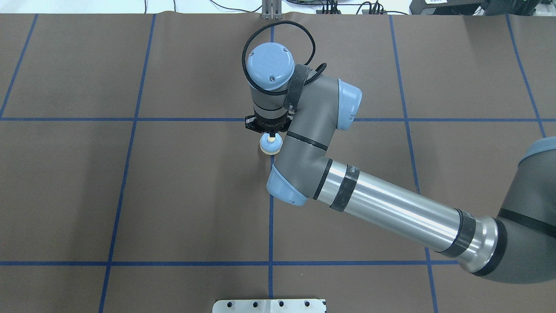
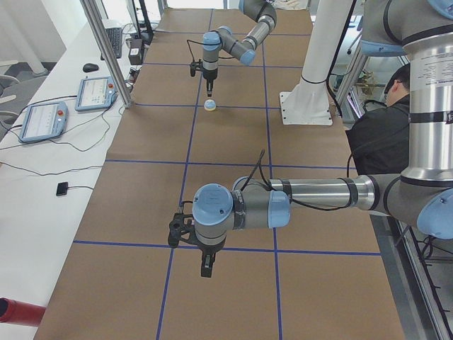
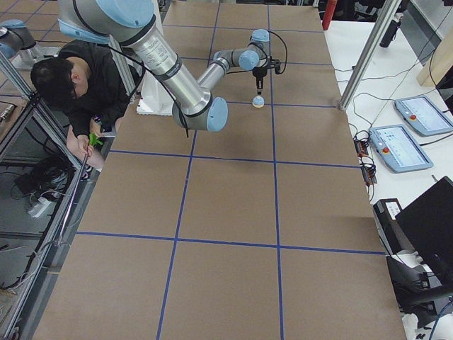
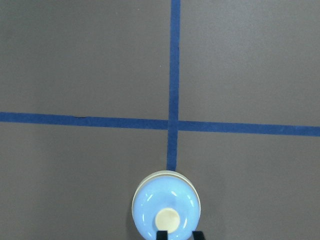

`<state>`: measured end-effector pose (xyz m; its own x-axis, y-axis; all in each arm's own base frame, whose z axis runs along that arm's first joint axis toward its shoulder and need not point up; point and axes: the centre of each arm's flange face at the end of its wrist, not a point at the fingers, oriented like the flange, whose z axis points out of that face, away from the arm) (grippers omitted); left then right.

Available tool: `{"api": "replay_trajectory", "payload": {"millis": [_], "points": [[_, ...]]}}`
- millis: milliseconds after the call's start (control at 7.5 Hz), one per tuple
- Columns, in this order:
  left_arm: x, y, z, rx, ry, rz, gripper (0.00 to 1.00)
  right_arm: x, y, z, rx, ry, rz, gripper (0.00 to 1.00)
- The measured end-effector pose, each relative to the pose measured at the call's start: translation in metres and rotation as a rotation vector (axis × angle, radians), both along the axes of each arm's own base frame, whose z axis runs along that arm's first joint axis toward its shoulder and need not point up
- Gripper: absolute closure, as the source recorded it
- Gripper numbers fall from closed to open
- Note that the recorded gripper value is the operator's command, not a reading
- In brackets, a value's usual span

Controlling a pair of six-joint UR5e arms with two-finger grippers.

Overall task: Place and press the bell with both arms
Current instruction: 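Press down on the bell button with the right gripper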

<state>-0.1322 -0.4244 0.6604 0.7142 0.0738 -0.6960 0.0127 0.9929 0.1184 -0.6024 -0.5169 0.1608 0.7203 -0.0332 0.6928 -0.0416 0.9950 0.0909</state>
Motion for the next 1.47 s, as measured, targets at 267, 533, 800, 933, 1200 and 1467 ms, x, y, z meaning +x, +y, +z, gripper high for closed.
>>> {"api": "replay_trajectory", "payload": {"millis": [267,533,800,933,1200,1467], "points": [[0.000,0.000,0.000,0.001,0.000,0.000,0.00,-0.006,-0.002,0.005,-0.007,0.012,-0.005,1.00],[0.000,0.000,0.000,0.001,0.000,0.001,0.00,-0.012,0.000,0.011,-0.013,0.023,-0.012,1.00],[0.000,0.000,0.000,0.001,0.000,0.001,0.00,-0.016,0.002,0.013,-0.015,0.028,-0.017,1.00],[0.000,0.000,0.000,0.001,0.000,0.001,0.00,-0.018,0.003,0.015,-0.016,0.031,-0.019,1.00],[0.000,0.000,0.000,0.001,0.000,0.002,0.00,-0.023,0.004,0.019,-0.013,0.027,-0.024,1.00],[0.000,0.000,0.000,0.001,0.000,0.002,0.00,-0.025,0.004,0.014,-0.007,0.014,-0.024,1.00]]}}
